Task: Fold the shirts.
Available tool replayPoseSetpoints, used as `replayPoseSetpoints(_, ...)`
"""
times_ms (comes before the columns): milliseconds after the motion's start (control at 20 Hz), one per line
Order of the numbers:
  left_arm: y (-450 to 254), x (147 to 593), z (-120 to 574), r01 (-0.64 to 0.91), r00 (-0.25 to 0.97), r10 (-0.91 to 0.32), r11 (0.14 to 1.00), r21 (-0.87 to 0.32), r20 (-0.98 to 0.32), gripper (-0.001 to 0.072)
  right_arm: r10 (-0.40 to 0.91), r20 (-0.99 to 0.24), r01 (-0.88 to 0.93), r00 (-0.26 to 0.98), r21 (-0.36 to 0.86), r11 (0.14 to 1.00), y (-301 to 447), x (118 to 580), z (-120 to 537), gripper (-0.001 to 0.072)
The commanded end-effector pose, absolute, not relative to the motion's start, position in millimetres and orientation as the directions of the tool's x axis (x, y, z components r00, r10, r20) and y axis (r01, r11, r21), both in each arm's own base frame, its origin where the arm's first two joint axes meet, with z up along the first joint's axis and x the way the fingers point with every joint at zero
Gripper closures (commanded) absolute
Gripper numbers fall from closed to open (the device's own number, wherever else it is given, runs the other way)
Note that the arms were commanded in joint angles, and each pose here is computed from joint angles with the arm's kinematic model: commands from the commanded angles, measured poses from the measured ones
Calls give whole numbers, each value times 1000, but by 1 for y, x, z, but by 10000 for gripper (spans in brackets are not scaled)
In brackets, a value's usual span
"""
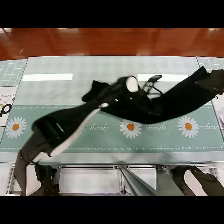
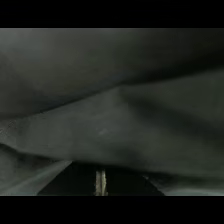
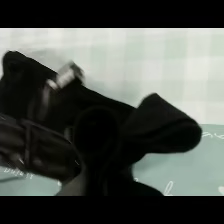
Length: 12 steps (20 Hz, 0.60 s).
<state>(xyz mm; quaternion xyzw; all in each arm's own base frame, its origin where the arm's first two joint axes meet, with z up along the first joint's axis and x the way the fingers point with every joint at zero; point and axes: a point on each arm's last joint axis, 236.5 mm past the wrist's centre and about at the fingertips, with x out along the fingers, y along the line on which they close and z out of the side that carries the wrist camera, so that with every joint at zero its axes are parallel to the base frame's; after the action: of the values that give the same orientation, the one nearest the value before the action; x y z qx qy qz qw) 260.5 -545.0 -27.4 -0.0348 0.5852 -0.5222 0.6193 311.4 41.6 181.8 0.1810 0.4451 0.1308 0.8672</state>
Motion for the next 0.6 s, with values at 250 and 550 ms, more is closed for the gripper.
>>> replayPoseSetpoints(250,-484,319,5,553,-217,-684,502,-665,-696,681,484,-665,-95,568,531,842,62,323,174,684)
replayPoseSetpoints(550,-320,384,75,469,69,-699,652,-595,-711,681,649,-601,-267,467,604,751,179,359,151,684)
